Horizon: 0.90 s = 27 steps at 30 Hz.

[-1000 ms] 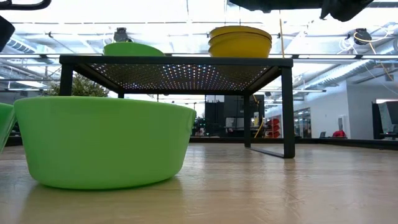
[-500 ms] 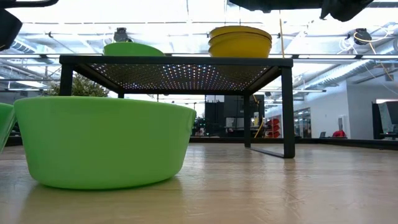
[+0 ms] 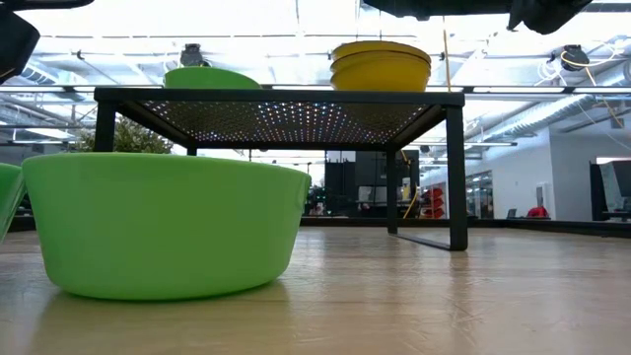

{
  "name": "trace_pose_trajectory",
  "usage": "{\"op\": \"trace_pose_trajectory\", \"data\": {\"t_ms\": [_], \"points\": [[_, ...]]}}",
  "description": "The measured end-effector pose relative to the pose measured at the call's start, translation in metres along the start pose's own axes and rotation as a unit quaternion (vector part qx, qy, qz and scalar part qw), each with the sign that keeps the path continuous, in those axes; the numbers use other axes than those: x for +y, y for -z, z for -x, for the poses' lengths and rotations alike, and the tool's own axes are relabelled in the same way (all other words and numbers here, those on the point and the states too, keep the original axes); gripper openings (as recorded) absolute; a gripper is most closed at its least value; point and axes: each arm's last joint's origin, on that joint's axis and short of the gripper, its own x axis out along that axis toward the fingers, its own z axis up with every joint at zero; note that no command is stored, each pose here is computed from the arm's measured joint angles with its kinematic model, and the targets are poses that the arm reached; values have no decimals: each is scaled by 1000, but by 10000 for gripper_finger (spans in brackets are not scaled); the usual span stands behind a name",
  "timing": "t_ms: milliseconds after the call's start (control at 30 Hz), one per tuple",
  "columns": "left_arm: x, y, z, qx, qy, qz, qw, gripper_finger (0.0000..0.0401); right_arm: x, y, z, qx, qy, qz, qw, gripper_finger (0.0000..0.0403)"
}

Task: Pick & Place Mini bowls
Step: Stack the left green bowl on top of the green bowl on the shelf

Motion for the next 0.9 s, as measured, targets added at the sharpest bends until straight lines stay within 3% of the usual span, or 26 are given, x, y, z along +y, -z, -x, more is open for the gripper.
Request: {"op": "trace_pose_trajectory", "data": {"t_ms": [900], "points": [[0, 0, 0, 0, 0, 20, 1000, 172, 0, 0, 0, 0, 0, 0, 1000, 215]]}}
